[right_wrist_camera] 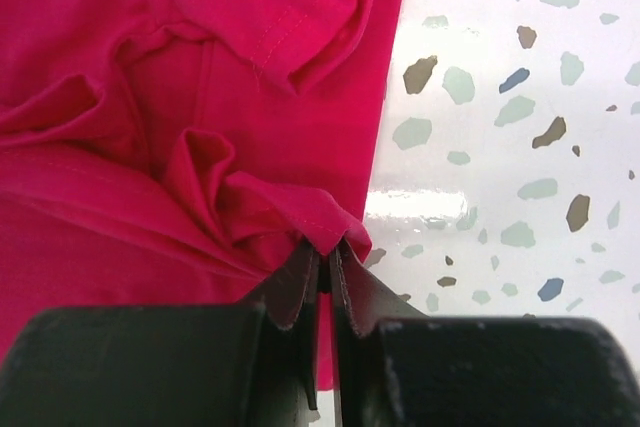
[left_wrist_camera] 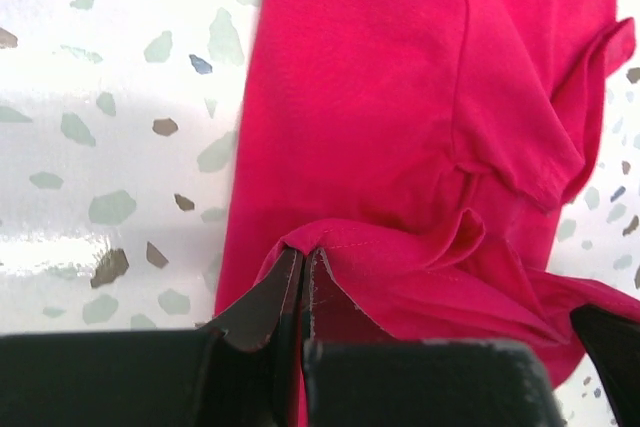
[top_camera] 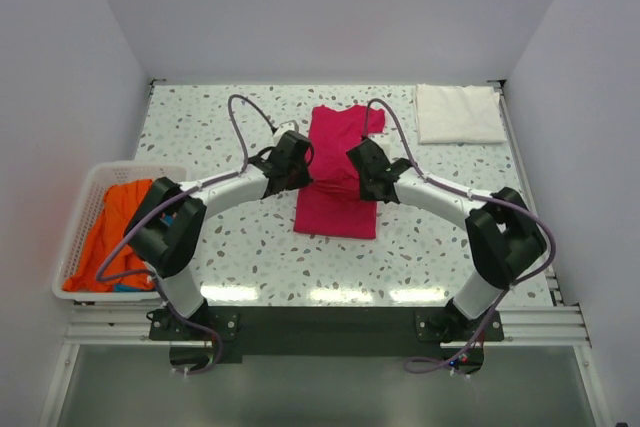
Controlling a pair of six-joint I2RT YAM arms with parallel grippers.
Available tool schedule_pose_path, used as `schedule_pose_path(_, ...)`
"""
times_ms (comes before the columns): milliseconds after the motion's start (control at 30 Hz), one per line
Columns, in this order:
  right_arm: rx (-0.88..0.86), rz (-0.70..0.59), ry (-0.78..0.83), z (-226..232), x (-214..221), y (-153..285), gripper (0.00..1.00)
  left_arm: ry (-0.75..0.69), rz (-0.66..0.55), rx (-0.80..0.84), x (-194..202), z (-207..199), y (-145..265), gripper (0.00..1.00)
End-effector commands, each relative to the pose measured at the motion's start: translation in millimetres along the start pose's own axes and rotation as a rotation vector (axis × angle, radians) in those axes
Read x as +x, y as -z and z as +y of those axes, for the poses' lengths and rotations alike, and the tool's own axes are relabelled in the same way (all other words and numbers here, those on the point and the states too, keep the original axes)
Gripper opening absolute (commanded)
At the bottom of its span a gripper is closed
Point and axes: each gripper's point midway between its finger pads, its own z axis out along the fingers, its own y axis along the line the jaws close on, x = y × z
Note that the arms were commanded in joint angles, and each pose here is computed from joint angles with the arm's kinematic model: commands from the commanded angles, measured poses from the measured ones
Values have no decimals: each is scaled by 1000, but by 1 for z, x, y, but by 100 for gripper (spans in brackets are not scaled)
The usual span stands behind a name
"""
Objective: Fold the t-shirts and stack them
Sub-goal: Fold the tshirt
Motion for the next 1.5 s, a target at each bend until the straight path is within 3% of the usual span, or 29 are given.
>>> schedule_pose_path(0,-56,-47,-41,7,-31,-5,9,5,-64,92,-32,-17,-10,0)
schedule_pose_path(67,-86,-24,-70,4,-36,-12,24,14,-80,127,-44,-18,-17,16)
schedule_pose_path(100,-95,-33,-78,5,-44,-12,32,18,-78,167,-49,-24,-17,40)
schedule_pose_path(133,-82,-42,-80,0,-49,-12,40,25,-87,188,-57,-24,-16,52)
schedule_pose_path(167,-80,-48,-82,-2,-54,-10,59,20,-91,214,-62,-28,-13,57)
schedule_pose_path(200,-83,-59,-87,-3,-61,-6,64,5,-99,223,-66,-29,-10,66)
schedule_pose_path(300,-94,-87,-92,-10,-67,12,72,-13,-137,229,-80,-31,12,71)
schedule_pose_path(367,-136,-92,-108,-6,-65,22,71,-15,-137,232,-78,-29,25,66)
schedule_pose_path(467,-201,-80,-113,4,-48,33,65,-37,-79,205,-54,-23,33,49)
schedule_pose_path(500,-208,-74,-106,6,-38,37,55,-52,-56,193,-44,-21,34,37)
schedule_pose_path(567,-239,-64,-90,21,-21,40,42,-85,-13,198,-19,-25,36,28)
schedule_pose_path(600,-253,-64,-76,30,-16,42,35,-92,9,192,-8,-23,36,17)
schedule_pose_path(667,-259,-44,-71,37,-8,37,31,-115,41,201,12,-30,37,7)
schedule_pose_path(767,-261,-16,-54,47,-4,24,23,-147,92,208,44,-38,35,0)
schedule_pose_path(1267,-160,55,-33,48,-45,-47,20,-159,190,126,96,-10,9,0)
schedule_pose_path(1467,-165,85,-34,49,-45,-63,20,-174,151,112,78,-18,8,0)
